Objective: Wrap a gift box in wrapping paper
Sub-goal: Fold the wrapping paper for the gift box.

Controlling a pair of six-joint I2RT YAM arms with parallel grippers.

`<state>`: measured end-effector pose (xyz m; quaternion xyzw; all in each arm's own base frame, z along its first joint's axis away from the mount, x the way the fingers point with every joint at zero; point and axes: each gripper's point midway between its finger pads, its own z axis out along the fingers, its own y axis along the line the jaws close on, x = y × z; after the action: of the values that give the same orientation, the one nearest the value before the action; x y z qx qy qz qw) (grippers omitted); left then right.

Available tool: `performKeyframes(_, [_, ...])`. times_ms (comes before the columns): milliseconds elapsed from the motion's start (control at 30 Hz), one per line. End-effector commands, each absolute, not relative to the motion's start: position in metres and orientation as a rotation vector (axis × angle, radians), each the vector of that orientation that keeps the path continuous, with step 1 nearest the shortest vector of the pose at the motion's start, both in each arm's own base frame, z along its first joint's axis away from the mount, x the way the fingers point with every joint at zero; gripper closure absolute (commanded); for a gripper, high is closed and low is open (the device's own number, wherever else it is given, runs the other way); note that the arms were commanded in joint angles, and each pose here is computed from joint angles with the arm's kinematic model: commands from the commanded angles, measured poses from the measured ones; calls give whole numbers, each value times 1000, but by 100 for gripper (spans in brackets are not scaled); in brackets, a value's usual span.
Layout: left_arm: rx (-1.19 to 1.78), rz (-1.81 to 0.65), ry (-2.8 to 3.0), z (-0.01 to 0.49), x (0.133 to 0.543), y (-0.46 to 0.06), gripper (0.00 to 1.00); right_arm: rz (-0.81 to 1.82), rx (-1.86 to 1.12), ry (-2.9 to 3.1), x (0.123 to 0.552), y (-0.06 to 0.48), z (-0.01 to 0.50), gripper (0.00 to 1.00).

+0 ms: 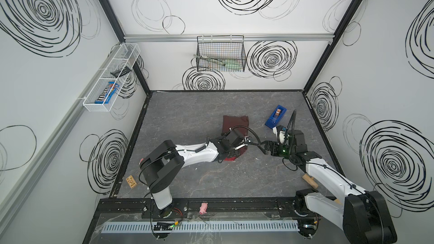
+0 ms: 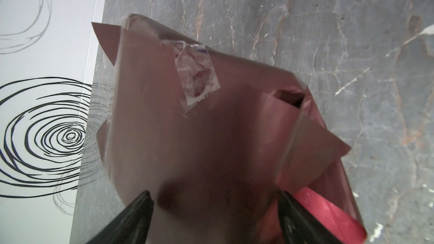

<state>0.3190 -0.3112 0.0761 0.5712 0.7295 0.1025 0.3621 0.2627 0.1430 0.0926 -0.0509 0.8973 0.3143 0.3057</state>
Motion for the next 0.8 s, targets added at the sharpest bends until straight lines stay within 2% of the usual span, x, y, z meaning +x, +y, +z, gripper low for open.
performKeyframes(0, [1390, 275, 1855, 82, 326, -319, 14, 841, -235, 2346, 258, 156, 93, 3])
performKeyframes(167, [1354, 295, 1855, 78, 324, -319, 14, 829, -250, 2377, 253, 170, 79, 2])
performKeyframes(200, [1354, 288, 1856, 77, 323, -319, 14, 833, -252, 2381, 252, 174, 77, 6])
performKeyframes(333, [1351, 269, 1870, 73, 320, -320, 14, 908, -291, 2379, 244, 191, 69, 41])
performKeyframes(433, [1352, 264, 1876, 70, 318, -319, 14, 1010, -290, 2388, 241, 202, 64, 61])
performKeyframes(600, [1343, 255, 1877, 69, 318, -320, 14, 1142, -327, 2371, 241, 227, 64, 82])
performKeyframes(767, [1341, 242, 1879, 69, 317, -321, 14, 1222, -317, 2343, 244, 249, 64, 89])
